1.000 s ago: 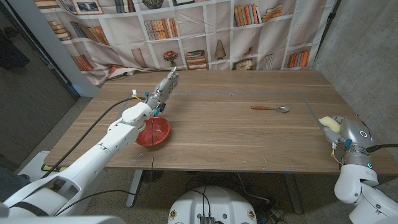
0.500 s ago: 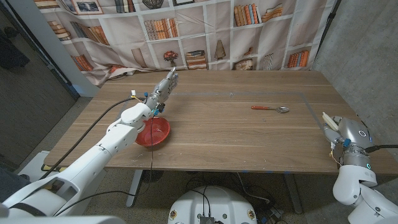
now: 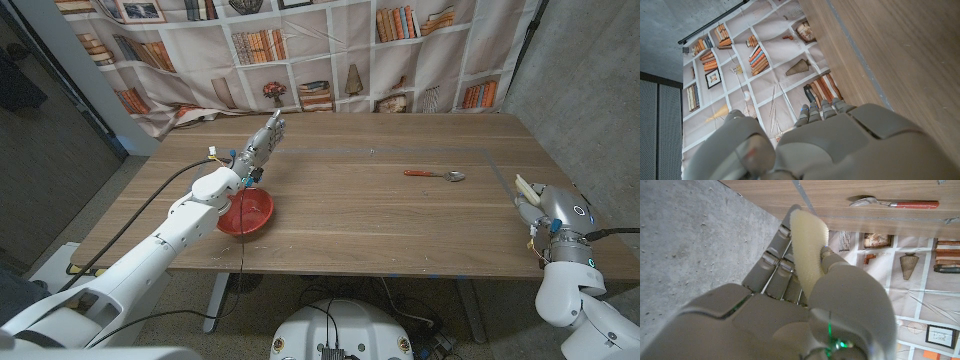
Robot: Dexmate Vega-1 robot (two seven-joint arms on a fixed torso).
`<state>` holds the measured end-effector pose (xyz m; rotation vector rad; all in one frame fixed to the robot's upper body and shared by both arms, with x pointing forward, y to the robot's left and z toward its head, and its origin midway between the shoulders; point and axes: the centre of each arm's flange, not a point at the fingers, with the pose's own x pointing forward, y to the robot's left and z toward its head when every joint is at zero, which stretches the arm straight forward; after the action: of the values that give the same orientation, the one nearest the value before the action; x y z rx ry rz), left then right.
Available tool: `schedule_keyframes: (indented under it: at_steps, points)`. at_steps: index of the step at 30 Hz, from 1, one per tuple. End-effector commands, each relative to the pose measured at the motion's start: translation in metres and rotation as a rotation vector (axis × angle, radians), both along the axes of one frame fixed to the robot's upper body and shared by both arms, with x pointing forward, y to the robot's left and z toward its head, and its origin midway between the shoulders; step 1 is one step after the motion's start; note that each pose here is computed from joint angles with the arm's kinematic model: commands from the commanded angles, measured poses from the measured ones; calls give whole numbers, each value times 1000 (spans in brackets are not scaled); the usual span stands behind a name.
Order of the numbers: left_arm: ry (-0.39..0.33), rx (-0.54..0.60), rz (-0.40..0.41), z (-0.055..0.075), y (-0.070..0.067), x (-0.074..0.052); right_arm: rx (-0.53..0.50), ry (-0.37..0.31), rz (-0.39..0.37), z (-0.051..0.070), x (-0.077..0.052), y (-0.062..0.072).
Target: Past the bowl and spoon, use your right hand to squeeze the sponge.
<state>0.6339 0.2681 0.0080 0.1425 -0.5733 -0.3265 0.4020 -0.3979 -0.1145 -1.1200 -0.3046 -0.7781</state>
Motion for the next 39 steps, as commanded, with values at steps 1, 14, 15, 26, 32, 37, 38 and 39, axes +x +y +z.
schedule_keyframes:
  at_steps: [1, 14, 15, 26, 32, 37, 38, 39]
  points:
    - [1, -3, 15, -2, 5, -5, -1, 14, 40, 9, 3, 4]
    - [5, -8, 14, -2, 4, -4, -21, 67, 36, 19, 8, 8]
    - [5, -8, 14, -2, 4, -4, -22, 66, 28, 20, 8, 8]
    - [10, -6, 9, -2, 1, -1, -38, 76, -6, 20, 8, 9]
    - [10, 0, 7, -1, -1, 0, -40, 79, -12, 20, 9, 9]
    - [9, 3, 5, 1, -3, 2, -34, 103, -21, 21, 11, 9]
    - [9, 3, 4, 1, -3, 2, -33, 104, -31, 21, 12, 9]
    - [9, 3, 5, 2, -3, 2, -41, 108, -33, 21, 12, 9]
